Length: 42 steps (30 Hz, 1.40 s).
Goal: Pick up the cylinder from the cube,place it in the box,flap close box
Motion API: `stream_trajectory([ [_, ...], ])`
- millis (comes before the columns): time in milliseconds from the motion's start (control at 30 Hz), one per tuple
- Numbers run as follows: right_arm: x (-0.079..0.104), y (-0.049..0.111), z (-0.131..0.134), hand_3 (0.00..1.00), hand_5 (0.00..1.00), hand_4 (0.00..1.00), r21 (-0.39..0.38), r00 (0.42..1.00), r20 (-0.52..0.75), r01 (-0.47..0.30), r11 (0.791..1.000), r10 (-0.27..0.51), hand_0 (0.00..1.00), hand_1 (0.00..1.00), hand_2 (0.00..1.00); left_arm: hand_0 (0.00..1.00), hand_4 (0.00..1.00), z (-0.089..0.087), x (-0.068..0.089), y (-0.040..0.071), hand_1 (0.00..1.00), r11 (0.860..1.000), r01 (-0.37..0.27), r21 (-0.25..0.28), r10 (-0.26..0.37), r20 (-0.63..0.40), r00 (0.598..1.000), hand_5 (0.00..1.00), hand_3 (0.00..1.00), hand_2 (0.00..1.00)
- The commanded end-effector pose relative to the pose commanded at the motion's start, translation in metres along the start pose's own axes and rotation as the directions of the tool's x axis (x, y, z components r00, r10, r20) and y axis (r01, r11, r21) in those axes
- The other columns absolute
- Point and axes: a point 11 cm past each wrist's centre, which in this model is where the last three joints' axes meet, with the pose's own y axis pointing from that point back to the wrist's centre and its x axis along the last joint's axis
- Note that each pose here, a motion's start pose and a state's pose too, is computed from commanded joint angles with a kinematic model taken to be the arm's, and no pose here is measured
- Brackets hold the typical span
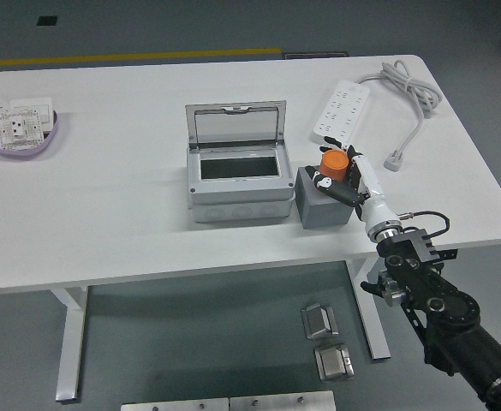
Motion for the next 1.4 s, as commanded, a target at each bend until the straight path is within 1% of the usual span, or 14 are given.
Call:
stream_trajectory([
  [167,-0.001,0.0,0.0,0.645,0.002,0.083,-0.001,1.0,0.001,0.002,1.0,-0.002,0.716,0.713,0.657,0.695,0.771,0.0,0.0,0.0,0.677,1.0,-0.001,-0.001,0.001,0.0,1.0,0.431,0.812,0.697],
  [200,-0.001,0.0,0.0,0.552,0.002,0.038,0.0,1.0,0.001,0.002,1.0,-0.002,0.732,0.652,0.609,0.695,0.77,0.001,0.0,0.0,0.676,1.0,-0.001,-0.002,0.001,0.0,1.0,0.433,0.812,0.697],
  [367,0.0,0.0,-0.001,0.552,0.002,0.038,0.004,1.0,0.0,0.0,1.0,0.0,0.732,0.652,0.609,0.695,0.77,0.001,0.0,0.0,0.676,1.0,0.0,-0.004,0.0,0.0,1.0,0.433,0.812,0.697],
  [400,0.0,0.0,-0.001,0.481,0.002,0.002,0.005,1.0,0.0,-0.001,1.0,0.001,0.718,0.618,0.582,0.695,0.769,0.001,0.0,0.0,0.676,1.0,0.001,-0.005,-0.001,0.0,1.0,0.432,0.812,0.697],
  [567,0.001,-0.001,-0.002,0.481,0.002,0.002,0.008,1.0,0.0,-0.003,1.0,0.003,0.718,0.618,0.582,0.695,0.769,0.0,-0.001,0.0,0.676,1.0,0.003,-0.004,-0.003,0.0,1.0,0.432,0.812,0.697],
  [600,0.001,-0.001,-0.002,0.476,0.002,0.002,0.009,1.0,-0.001,-0.003,1.0,0.003,0.742,0.617,0.583,0.695,0.768,0.0,-0.001,0.0,0.677,1.0,0.003,-0.004,-0.003,0.0,1.0,0.43,0.812,0.696],
  [767,0.001,-0.006,-0.01,0.476,0.002,0.002,0.024,1.0,-0.015,0.005,1.0,-0.004,0.742,0.617,0.583,0.695,0.768,0.0,-0.001,0.0,0.677,1.0,0.004,-0.005,-0.004,-0.001,1.0,0.43,0.812,0.696],
  [967,0.006,-0.019,-0.028,0.478,0.002,0.002,0.06,0.998,-0.055,0.019,0.998,-0.015,0.744,0.62,0.585,0.695,0.767,0.001,0.001,0.0,0.676,1.0,0.002,-0.005,-0.002,0.0,1.0,0.432,0.812,0.696],
  [1200,0.011,-0.029,-0.047,0.485,0.002,0.002,0.089,0.994,-0.106,0.021,0.996,-0.012,0.745,0.626,0.595,0.695,0.767,0.001,0.001,0.0,0.676,1.0,0.003,-0.005,-0.003,-0.001,1.0,0.435,0.811,0.696],
  [1300,0.007,-0.035,-0.062,0.485,0.002,0.002,0.11,0.986,-0.163,0.046,0.993,-0.027,0.745,0.626,0.595,0.695,0.767,0.0,0.001,0.0,0.676,1.0,0.002,-0.002,-0.002,-0.002,1.0,0.435,0.811,0.696],
  [1400,-0.004,-0.042,-0.083,0.486,0.002,0.002,0.138,0.971,-0.231,0.088,0.987,-0.054,0.736,0.626,0.595,0.695,0.766,-0.001,0.003,0.0,0.676,1.0,0.0,0.001,0.0,-0.002,1.0,0.436,0.81,0.696],
])
